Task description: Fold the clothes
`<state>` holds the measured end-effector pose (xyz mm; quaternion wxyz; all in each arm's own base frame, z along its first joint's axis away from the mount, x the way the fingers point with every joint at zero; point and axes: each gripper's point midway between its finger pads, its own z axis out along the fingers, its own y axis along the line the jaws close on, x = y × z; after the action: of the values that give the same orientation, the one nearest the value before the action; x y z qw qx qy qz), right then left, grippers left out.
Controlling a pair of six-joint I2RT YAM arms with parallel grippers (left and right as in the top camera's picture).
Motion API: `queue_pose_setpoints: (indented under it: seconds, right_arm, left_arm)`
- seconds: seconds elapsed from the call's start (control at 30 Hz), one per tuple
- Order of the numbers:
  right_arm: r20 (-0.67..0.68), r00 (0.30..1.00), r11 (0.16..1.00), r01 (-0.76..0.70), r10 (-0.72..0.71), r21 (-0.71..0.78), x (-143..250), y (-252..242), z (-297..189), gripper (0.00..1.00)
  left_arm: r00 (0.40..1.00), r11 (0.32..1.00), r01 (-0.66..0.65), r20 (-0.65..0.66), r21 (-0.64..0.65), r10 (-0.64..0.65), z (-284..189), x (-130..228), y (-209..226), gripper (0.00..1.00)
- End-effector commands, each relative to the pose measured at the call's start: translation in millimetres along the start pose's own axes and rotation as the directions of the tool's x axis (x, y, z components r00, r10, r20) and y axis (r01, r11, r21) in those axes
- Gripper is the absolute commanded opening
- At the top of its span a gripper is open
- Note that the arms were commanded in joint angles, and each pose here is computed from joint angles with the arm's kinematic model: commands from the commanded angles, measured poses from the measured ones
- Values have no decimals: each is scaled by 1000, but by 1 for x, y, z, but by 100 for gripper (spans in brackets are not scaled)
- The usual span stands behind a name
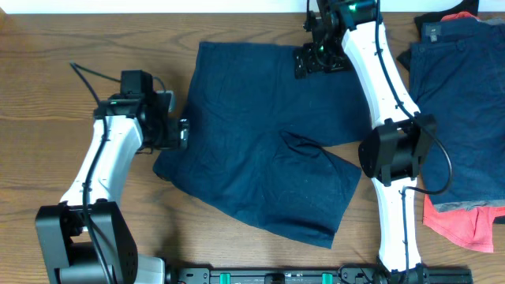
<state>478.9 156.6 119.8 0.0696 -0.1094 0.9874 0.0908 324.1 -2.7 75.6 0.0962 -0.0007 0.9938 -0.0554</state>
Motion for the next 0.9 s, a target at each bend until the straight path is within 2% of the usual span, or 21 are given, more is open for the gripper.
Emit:
queue_pose_setpoints:
  seconds: [0.0,0.07,0.27,0.63,0.73,0.8,0.87]
  right_arm:
    - [-62,998,995,16,-22,-97,17,28,-7,83]
    - [-107,994,995,10,-21,-103,29,31,-7,81]
    - [-136,990,995,24,-38,-101,47,42,-31,85]
    - [26,998,996,51,-49,-69,52,46,-110,88]
    - [26,999,998,28,-27,-57,54,45,-112,85]
    - [9,1000,1000,-9,9,-30,56,39,-108,81]
    - [-4,995,992,-104,104,72,60,21,-101,78]
  left_arm:
    - [996,997,74,-43,-21,-75,-1,12,18,89]
    - [992,994,104,-74,-25,-106,-3,21,25,89]
    - [984,991,134,-112,-29,-136,-4,32,32,88]
    - [984,995,96,-149,-22,-98,14,47,31,89]
    - [980,989,144,-131,-30,-147,18,44,32,88]
    - [973,981,192,-125,-36,-195,20,42,33,82]
    - [952,960,277,-117,-47,-281,23,41,33,78]
